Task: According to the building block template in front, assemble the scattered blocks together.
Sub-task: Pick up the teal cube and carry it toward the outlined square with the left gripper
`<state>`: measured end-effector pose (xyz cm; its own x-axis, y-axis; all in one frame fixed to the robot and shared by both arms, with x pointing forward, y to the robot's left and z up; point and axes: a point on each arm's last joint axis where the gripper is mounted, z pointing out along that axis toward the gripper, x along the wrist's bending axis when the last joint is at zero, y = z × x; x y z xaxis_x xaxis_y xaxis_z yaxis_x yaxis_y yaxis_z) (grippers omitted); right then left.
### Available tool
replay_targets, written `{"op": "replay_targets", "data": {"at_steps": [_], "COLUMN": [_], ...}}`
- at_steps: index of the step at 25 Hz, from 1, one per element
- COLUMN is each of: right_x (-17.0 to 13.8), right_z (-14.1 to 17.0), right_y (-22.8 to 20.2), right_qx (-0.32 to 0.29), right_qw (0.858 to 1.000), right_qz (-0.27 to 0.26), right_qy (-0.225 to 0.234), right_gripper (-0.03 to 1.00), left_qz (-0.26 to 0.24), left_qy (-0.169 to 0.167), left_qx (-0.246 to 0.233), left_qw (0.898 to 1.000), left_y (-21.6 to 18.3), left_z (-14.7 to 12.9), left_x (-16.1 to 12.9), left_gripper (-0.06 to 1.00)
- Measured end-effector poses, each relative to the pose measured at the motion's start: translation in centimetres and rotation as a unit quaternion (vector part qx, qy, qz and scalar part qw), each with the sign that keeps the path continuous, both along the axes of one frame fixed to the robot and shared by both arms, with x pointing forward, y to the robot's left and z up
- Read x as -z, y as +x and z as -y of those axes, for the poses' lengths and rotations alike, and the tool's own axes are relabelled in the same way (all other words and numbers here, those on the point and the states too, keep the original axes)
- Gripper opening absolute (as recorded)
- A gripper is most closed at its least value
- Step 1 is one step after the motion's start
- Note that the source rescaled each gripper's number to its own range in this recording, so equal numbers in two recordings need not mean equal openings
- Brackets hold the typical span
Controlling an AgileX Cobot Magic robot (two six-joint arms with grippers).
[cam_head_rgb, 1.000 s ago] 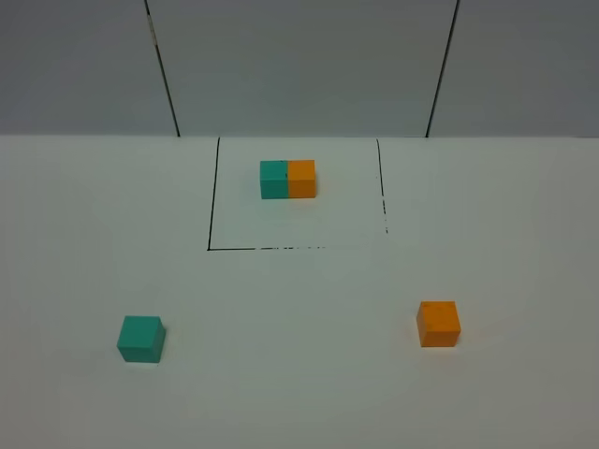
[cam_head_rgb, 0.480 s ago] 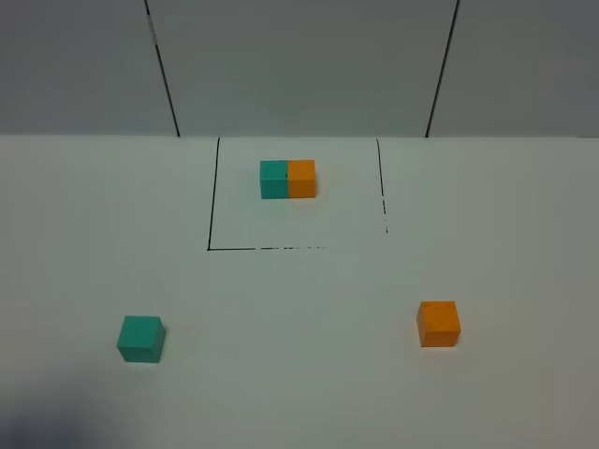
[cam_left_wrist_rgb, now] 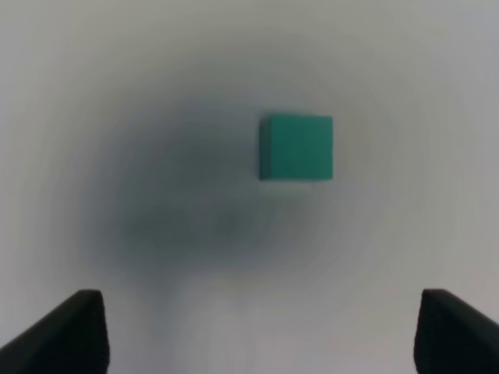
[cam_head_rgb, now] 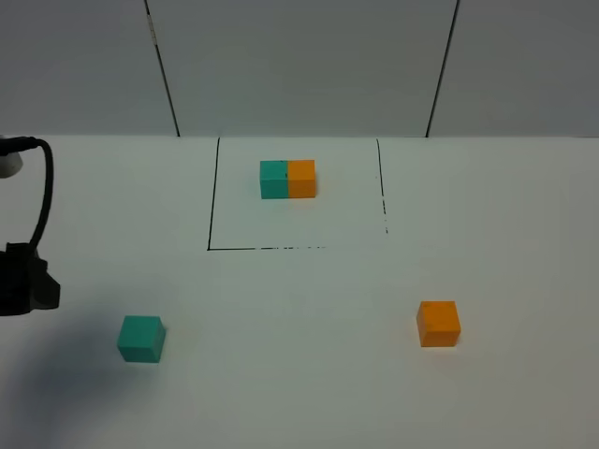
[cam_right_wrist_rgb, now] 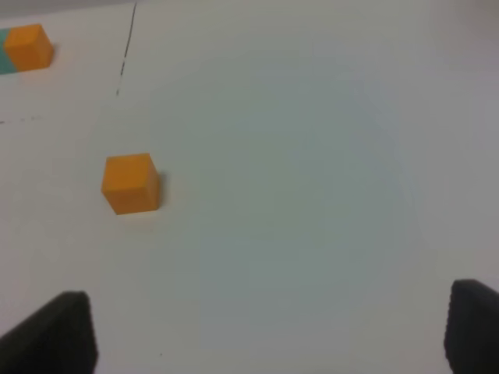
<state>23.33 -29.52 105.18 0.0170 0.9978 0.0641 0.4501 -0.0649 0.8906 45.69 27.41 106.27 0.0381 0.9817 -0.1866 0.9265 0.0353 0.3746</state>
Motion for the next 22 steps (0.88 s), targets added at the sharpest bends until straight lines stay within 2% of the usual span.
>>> {"op": "replay_targets", "data": {"at_steps": [5,11,19,22], "right_x": [0.0,0.0,0.0,0.0], "right_z": [0.0,0.0,0.0,0.0], "right_y": [0.0,0.0,0.0,0.0], "right_qx": [0.000,0.000,0.000,0.000], "right_qw": [1.000,1.000,1.000,1.000], "right_qz": [0.000,0.000,0.000,0.000], "right_qy": [0.000,0.000,0.000,0.000], "right_gripper": [0.78,0.78,0.78,0.78], "left_qz": [-0.032,-0.059,-0.112,-0.124], "left_qy": [0.002,0.001,0.056,0.053], "left_qx": [0.021,0.024,0.021,0.018], "left_qw": [0.999,0.998,0.992,0.991], "left_y": [2.2,5.0,7.9,8.7], "left_z": [1.5,3.3,5.2,5.7], "left_x": [1.7,3.5,7.1,8.4], "left_gripper": [0.67,0.67,0.67,0.67]}}
